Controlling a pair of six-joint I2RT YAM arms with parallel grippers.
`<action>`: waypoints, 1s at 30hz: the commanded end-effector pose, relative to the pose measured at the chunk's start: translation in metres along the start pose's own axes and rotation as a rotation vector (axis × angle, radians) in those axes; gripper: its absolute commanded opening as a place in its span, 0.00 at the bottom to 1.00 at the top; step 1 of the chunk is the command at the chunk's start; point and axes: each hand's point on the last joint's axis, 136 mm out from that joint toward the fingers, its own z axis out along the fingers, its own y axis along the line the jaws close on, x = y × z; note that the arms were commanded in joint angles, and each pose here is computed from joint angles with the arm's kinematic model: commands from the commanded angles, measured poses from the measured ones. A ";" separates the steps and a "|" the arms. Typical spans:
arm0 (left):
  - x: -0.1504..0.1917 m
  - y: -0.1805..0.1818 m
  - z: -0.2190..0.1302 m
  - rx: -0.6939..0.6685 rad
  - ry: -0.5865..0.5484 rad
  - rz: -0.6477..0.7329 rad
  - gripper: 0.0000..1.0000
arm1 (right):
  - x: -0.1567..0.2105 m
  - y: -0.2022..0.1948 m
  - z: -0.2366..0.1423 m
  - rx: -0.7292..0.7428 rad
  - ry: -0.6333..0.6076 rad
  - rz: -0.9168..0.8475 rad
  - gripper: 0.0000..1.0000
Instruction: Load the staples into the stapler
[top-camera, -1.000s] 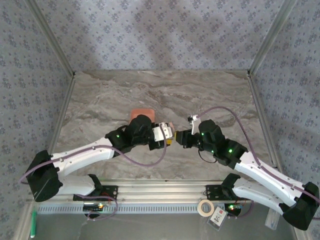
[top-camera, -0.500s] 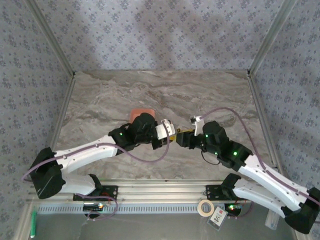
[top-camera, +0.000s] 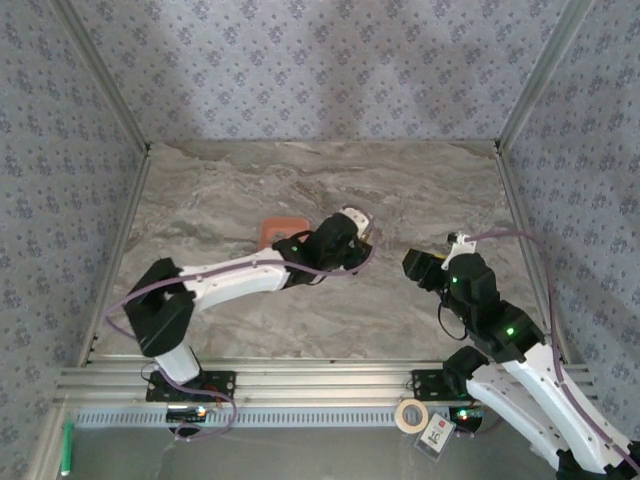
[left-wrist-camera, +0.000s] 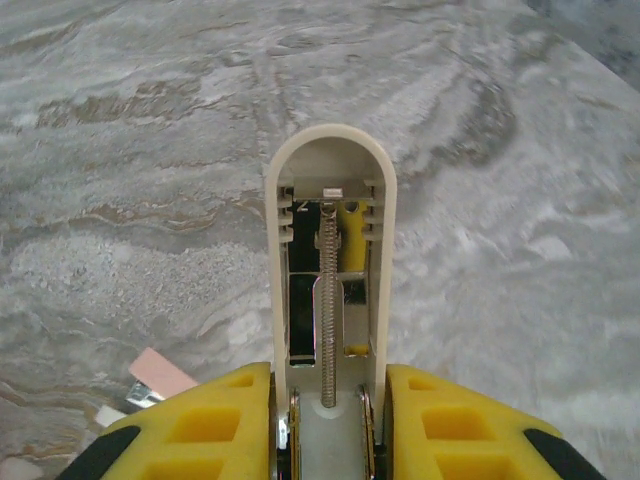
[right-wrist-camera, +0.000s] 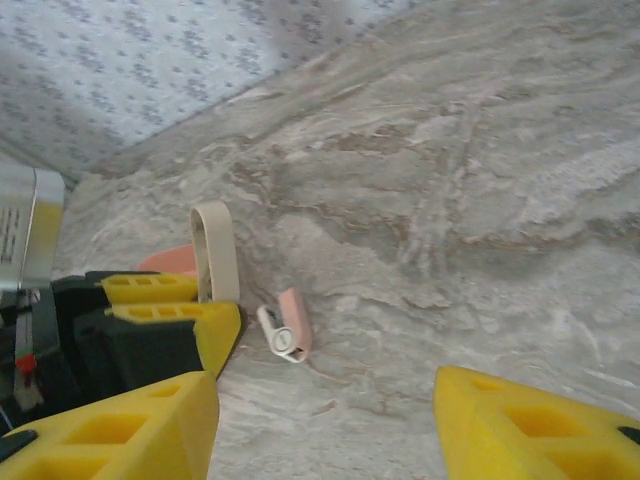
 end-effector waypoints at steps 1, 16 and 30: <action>-0.007 0.012 0.013 -0.135 -0.008 -0.174 0.13 | 0.010 -0.026 0.003 0.104 0.010 0.031 0.59; 0.012 0.019 0.091 -0.336 0.059 -0.360 0.15 | 0.026 -0.058 -0.002 0.155 -0.008 0.111 0.59; 0.032 0.030 0.117 -0.456 0.107 -0.413 0.18 | 0.029 -0.060 -0.004 0.141 -0.004 0.132 0.59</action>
